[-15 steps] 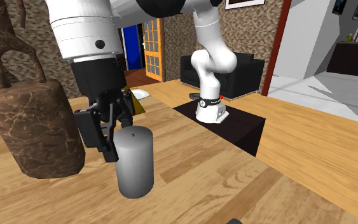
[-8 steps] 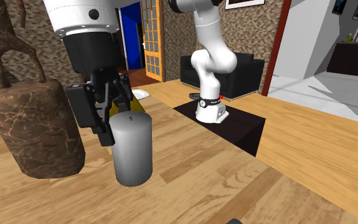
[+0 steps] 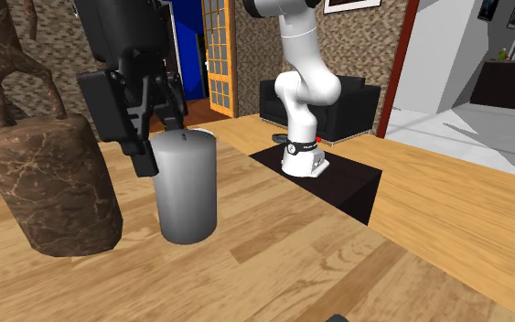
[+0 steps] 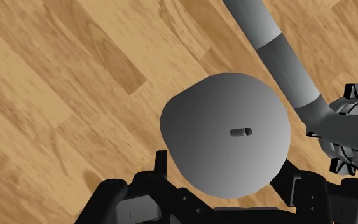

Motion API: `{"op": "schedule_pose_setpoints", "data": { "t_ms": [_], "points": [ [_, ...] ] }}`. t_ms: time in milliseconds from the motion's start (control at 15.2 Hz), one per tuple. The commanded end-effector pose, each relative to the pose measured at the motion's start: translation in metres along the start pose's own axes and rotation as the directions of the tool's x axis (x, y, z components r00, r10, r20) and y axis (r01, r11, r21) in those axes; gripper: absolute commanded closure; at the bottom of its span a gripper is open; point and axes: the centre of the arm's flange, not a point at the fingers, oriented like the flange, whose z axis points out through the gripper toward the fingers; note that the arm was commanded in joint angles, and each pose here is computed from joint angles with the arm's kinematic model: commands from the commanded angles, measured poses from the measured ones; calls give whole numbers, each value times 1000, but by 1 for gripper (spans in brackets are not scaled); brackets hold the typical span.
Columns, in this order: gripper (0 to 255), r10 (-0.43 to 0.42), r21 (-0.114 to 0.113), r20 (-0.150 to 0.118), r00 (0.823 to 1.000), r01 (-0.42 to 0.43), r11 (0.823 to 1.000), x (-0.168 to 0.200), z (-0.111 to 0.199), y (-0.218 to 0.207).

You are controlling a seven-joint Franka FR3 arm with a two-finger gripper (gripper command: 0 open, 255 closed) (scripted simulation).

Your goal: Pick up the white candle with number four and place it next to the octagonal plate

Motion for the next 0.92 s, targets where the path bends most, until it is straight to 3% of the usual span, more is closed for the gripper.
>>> {"op": "schedule_pose_setpoints", "data": {
  "t_ms": [0,858],
  "points": [
    [255,0,0,0,1000,0,1000,-1,-11,-1],
    [255,0,0,0,1000,0,1000,-5,-72,6]
  ]
}}
